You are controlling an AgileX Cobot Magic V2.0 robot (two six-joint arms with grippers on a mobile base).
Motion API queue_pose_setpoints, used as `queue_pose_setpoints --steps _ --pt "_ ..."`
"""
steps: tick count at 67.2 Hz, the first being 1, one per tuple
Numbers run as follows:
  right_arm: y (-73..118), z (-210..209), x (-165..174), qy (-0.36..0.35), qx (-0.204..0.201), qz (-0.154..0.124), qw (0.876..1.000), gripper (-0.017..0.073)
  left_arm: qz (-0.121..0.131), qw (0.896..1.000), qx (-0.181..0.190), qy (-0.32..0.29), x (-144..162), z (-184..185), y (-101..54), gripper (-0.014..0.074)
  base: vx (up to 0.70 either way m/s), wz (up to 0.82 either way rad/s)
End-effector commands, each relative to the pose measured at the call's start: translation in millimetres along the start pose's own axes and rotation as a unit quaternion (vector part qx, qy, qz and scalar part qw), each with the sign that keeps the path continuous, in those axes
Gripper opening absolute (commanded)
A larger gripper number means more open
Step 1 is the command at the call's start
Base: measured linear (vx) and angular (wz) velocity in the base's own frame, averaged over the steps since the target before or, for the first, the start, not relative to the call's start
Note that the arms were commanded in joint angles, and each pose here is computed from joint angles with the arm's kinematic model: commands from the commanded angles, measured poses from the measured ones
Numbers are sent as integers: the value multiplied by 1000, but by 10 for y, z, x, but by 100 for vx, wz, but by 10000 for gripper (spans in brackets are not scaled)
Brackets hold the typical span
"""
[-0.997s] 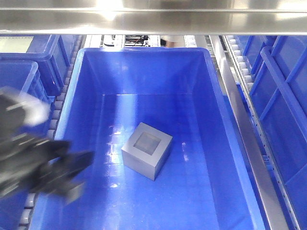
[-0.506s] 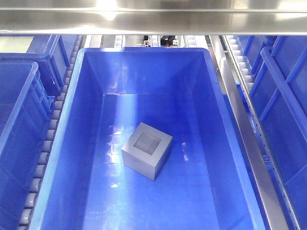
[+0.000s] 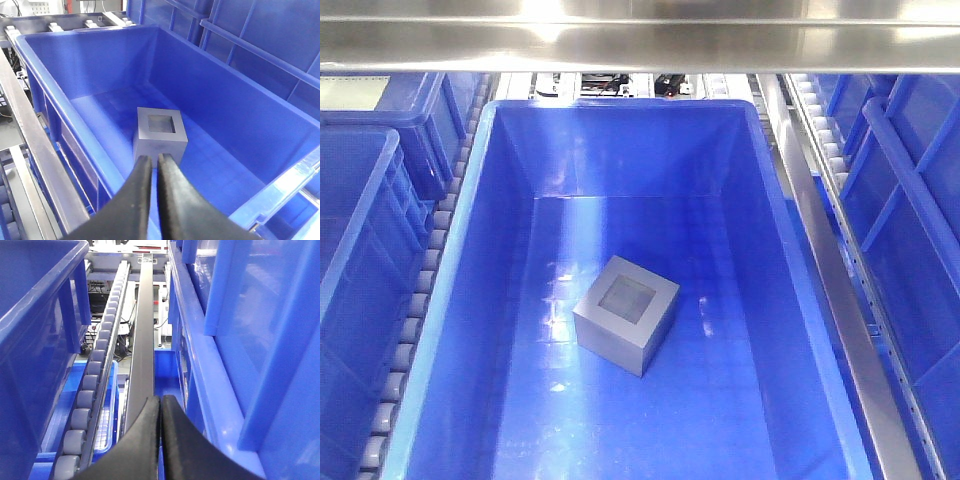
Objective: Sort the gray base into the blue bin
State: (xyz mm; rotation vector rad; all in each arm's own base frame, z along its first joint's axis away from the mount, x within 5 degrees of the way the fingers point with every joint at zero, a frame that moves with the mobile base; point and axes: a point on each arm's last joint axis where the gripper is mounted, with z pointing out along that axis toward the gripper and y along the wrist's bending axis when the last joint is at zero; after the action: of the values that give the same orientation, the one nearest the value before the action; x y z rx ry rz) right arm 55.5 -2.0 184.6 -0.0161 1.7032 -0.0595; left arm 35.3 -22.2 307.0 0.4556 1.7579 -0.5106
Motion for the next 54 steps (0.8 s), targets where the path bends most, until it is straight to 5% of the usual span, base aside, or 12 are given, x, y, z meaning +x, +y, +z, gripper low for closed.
queue_pose_setpoints --steps 1,36,46,54 --pt "-5 -4 -60 -40 5 -7 999 -5 3 999 10 -38 -122 -14 -20 -8 0 0" --pt "-5 -4 -60 -40 5 -7 999 -5 4 999 10 -37 -101 2 -18 -7 0 0" --pt "-5 -4 -60 -40 5 -7 999 -5 18 997 -34 -66 -37 83 36 -7 0 0" --pt "-5 -4 -60 -40 5 -7 999 -5 14 989 -107 -102 45 155 128 -7 0 0"
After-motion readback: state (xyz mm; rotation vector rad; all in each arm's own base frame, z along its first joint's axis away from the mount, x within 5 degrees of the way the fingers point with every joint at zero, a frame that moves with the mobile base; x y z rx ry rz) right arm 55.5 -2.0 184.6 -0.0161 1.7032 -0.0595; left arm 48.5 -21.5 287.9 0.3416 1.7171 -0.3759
